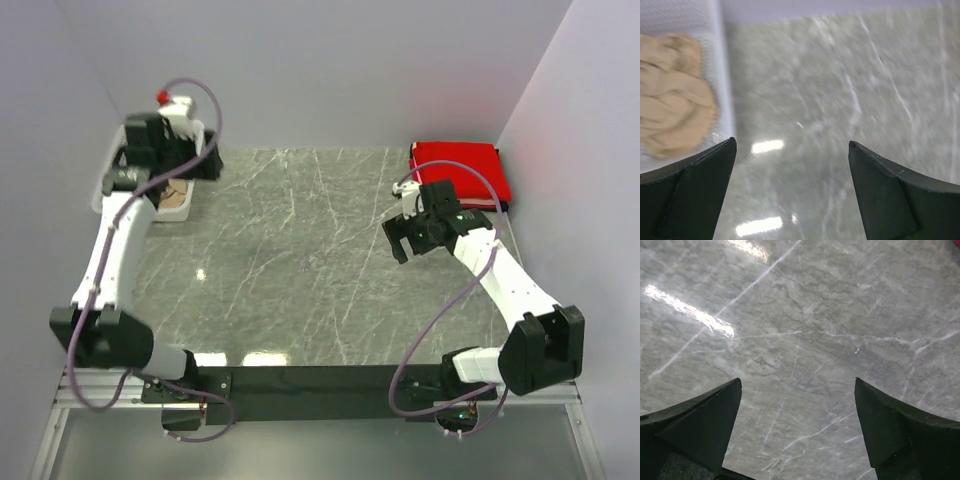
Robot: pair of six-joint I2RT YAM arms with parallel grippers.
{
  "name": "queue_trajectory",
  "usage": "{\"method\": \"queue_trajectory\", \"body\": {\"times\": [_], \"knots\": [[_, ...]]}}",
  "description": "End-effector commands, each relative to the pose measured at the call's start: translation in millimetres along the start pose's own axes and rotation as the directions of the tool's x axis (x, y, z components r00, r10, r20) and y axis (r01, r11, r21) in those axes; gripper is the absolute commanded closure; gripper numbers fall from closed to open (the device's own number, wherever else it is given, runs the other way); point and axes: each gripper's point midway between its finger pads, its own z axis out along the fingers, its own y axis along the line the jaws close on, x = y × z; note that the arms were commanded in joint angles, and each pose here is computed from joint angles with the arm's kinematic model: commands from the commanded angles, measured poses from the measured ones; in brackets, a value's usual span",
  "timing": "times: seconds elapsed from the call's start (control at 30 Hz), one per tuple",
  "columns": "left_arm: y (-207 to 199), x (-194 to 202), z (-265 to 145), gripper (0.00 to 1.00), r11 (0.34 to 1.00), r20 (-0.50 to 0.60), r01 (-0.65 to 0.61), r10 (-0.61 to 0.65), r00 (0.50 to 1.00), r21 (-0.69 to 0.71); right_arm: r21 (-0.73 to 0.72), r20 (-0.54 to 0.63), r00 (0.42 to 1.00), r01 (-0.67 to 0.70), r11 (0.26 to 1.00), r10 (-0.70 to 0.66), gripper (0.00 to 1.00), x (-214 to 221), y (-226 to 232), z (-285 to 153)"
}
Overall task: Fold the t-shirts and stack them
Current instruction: Grab the tshirt from the pile
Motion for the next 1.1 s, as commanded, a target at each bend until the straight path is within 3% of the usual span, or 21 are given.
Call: {"method": "queue_trajectory", "body": {"times": [0.0, 0.07, 0.1, 0.17, 0.23, 0.27, 0.5, 0.87, 0.97, 1.0, 1.07], "knots": [[52, -37, 26, 0.0, 0.995, 0.042, 0.053, -0.05, 0.998, -0.086, 0.01, -0.02, 0.999, 0.049, 0.999, -0.048, 0.0, -4, -7, 7], [86, -63, 28, 0.01, 0.986, 0.079, 0.1, -0.091, 0.993, -0.13, 0.023, -0.035, 0.998, 0.055, 0.998, -0.054, 0.0, -6, -12, 13], [105, -54, 52, 0.0, 0.98, 0.041, 0.125, -0.12, 0.992, -0.152, 0.034, -0.034, 0.997, 0.069, 0.997, -0.068, 0.0, -8, -15, 15], [139, -71, 58, 0.01, 0.963, 0.082, 0.151, -0.136, 0.987, -0.222, 0.042, -0.041, 0.996, 0.075, 0.996, -0.074, 0.0, -13, -18, 20], [176, -52, 86, 0.01, 0.941, 0.039, 0.189, -0.186, 0.982, -0.28, 0.042, -0.052, 0.996, 0.077, 0.996, -0.075, 0.0, -18, -21, 26], [188, -64, 88, 0.01, 0.933, 0.068, 0.195, -0.182, 0.981, -0.304, 0.044, -0.051, 0.996, 0.079, 0.996, -0.076, 0.0, -20, -23, 28], [277, 18, 159, 0.0, 0.866, -0.029, 0.212, -0.252, 0.967, -0.453, 0.023, -0.084, 0.995, 0.052, 0.998, -0.05, 0.0, -33, -27, 53], [303, 143, 214, 0.01, 0.844, -0.248, 0.163, -0.326, 0.912, -0.511, -0.003, -0.131, 0.991, 0.002, 1.0, -0.002, 0.0, -39, -32, 70], [301, 149, 221, 0.21, 0.858, -0.255, 0.188, -0.34, 0.905, -0.477, -0.006, -0.153, 0.988, -0.003, 1.0, 0.002, 0.0, -35, -34, 69], [300, 146, 222, 0.41, 0.862, -0.246, 0.194, -0.338, 0.908, -0.468, -0.008, -0.154, 0.988, -0.001, 1.0, -0.001, 0.01, -36, -34, 68], [293, 129, 220, 0.56, 0.877, -0.218, 0.209, -0.326, 0.92, -0.432, -0.009, -0.161, 0.987, 0.005, 1.0, -0.006, 0.02, -34, -34, 66]]}}
